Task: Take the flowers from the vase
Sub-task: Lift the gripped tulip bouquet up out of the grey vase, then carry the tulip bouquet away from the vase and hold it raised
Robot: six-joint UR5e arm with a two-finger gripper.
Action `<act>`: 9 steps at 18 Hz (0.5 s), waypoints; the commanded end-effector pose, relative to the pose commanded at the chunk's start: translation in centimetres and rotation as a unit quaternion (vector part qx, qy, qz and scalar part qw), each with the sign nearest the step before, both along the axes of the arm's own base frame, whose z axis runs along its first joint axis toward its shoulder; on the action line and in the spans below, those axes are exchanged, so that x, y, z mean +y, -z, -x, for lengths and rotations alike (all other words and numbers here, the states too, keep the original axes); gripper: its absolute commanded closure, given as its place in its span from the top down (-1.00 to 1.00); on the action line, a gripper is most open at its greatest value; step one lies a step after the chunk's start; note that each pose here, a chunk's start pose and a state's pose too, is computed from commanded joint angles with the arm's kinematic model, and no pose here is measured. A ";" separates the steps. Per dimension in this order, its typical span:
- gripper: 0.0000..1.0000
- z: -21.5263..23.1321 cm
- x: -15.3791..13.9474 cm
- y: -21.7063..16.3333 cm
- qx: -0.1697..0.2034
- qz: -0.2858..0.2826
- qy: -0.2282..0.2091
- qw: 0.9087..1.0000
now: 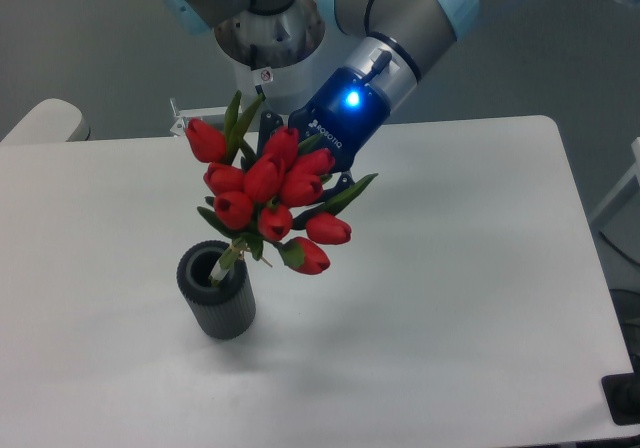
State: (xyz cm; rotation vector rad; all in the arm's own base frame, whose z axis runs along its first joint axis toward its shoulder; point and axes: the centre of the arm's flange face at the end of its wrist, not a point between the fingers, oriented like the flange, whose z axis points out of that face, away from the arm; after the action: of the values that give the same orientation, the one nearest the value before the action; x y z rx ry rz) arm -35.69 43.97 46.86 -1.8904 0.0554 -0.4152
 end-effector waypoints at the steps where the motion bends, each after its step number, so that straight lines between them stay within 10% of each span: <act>1: -0.82 0.0 0.0 0.0 0.002 0.000 0.000 1.000; 9: -0.85 0.0 -1.5 -1.4 0.007 -0.004 -0.014 1.000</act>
State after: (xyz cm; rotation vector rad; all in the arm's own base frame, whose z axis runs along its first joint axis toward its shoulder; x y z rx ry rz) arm -35.71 42.49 48.30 -1.8842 0.0412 -0.3817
